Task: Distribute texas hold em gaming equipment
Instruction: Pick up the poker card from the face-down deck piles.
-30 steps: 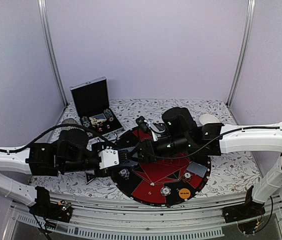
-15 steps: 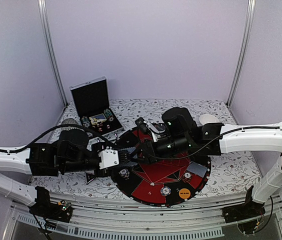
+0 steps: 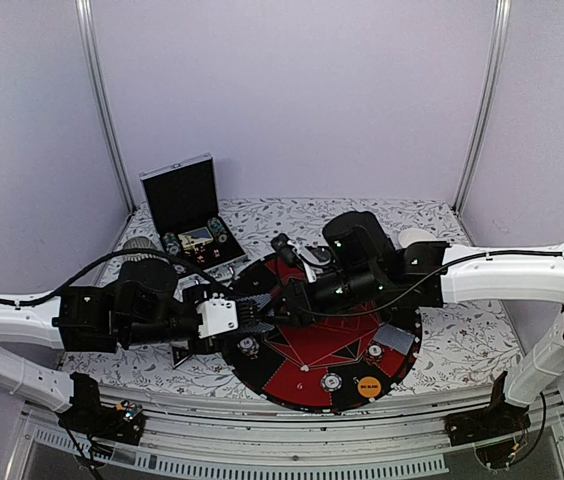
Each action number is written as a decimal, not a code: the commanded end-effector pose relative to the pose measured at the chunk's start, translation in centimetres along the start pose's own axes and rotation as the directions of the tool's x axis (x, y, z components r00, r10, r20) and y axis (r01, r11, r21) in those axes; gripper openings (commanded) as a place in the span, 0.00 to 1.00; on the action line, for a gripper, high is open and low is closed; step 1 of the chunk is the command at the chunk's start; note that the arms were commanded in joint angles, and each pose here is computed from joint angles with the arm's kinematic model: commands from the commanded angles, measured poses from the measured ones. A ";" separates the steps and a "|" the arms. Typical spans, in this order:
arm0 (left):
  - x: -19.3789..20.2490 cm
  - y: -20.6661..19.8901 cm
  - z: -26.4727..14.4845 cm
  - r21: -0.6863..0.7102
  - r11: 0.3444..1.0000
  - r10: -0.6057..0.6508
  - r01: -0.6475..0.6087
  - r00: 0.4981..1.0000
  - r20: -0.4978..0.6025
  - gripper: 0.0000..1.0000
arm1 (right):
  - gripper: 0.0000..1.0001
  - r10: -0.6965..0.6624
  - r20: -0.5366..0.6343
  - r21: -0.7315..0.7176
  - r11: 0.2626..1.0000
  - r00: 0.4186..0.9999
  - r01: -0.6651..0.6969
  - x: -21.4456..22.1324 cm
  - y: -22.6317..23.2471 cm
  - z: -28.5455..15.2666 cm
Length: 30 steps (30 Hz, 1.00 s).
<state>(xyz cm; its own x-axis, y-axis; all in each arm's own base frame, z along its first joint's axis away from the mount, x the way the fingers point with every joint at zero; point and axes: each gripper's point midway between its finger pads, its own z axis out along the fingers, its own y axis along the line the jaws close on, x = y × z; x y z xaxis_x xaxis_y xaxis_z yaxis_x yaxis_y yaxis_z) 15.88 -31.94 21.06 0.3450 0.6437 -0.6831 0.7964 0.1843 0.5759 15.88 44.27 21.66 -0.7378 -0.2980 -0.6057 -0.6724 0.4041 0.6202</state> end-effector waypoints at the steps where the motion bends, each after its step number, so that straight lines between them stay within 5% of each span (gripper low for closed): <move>1: 0.1 0.8 0.2 -0.031 0.999 -0.009 0.009 1.000 0.002 0.58 | 0.41 -0.030 0.029 -0.021 0.999 0.999 0.031 -2.0 1.1 0.1; 16: 0.1 0.8 0.1 -0.031 0.999 -0.010 0.010 1.000 0.003 0.58 | 0.24 -0.002 0.062 0.067 0.998 0.998 -0.002 -1.3 -0.5 -1.7; 30: 0.1 0.9 0.0 -0.034 0.999 -0.010 0.010 1.000 0.004 0.58 | 0.24 -0.011 0.065 0.064 0.998 0.998 0.007 -1.8 0.2 -2.6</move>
<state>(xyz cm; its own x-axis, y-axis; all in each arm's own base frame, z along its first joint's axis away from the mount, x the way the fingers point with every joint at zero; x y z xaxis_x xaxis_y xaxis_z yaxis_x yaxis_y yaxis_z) 16.12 -31.81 21.06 0.3400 0.6476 -0.6819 0.7937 0.1913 0.5774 16.50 43.45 22.37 -0.7363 -0.2761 -0.6178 -0.6672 0.4483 0.5948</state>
